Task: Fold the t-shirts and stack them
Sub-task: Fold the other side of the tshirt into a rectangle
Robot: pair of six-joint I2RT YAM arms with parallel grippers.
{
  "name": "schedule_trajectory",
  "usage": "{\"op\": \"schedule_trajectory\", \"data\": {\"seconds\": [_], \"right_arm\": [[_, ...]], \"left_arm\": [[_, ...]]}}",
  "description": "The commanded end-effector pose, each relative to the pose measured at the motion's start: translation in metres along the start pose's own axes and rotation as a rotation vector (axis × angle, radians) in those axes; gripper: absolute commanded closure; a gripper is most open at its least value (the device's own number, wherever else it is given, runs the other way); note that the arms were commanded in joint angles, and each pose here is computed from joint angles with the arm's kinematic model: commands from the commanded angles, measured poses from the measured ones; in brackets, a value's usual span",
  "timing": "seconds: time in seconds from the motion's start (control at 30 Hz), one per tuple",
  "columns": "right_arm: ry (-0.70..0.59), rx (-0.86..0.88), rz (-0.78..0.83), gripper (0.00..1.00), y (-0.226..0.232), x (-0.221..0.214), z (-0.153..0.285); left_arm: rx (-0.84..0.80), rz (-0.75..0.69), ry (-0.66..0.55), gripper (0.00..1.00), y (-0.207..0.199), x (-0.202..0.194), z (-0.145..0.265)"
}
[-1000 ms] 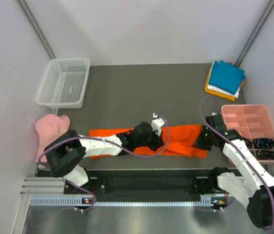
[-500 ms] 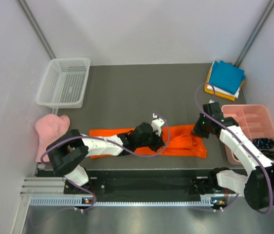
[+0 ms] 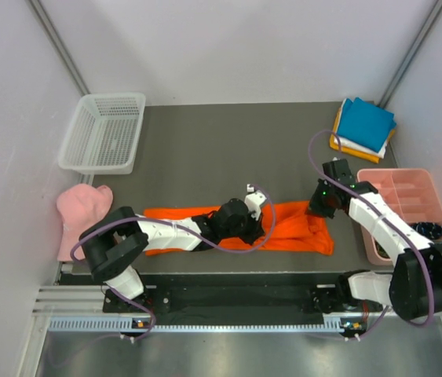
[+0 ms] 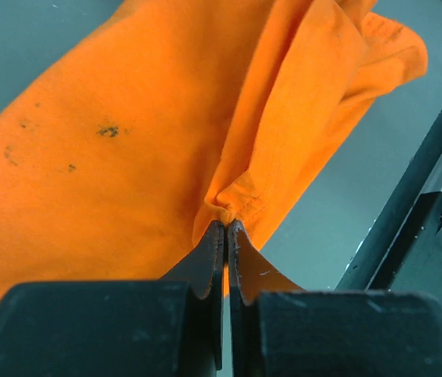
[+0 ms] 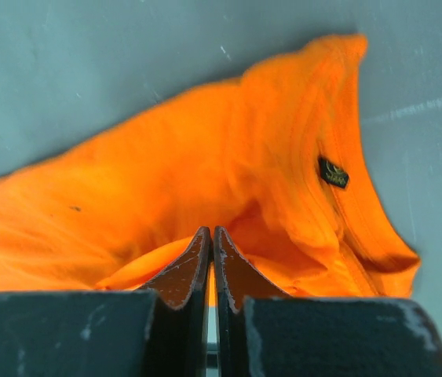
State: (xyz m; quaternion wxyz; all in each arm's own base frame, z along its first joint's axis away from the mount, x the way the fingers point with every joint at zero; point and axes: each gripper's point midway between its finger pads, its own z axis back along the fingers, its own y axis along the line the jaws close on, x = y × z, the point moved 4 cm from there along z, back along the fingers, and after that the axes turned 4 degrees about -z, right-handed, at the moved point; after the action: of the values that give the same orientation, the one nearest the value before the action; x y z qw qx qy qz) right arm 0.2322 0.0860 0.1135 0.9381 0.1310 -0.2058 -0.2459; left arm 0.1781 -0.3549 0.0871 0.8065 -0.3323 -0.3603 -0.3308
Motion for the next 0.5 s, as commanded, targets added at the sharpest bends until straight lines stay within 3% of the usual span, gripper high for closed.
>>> {"op": "schedule_trajectory", "data": {"seconds": [0.0, 0.33, 0.47], "right_arm": [[-0.089, 0.051, 0.037, 1.00, 0.024, 0.027, 0.005], [-0.078, 0.052, 0.058, 1.00, 0.038, 0.042, -0.009], [-0.075, 0.051, 0.067, 1.00, 0.042, 0.047, -0.014]], "left_arm": [[0.002, -0.013, -0.064, 1.00, -0.003, 0.019, -0.005], [0.053, -0.032, -0.073, 1.00, 0.003, 0.029, -0.011], [0.144, -0.027, -0.102, 1.00, 0.015, 0.034, -0.011]]}}
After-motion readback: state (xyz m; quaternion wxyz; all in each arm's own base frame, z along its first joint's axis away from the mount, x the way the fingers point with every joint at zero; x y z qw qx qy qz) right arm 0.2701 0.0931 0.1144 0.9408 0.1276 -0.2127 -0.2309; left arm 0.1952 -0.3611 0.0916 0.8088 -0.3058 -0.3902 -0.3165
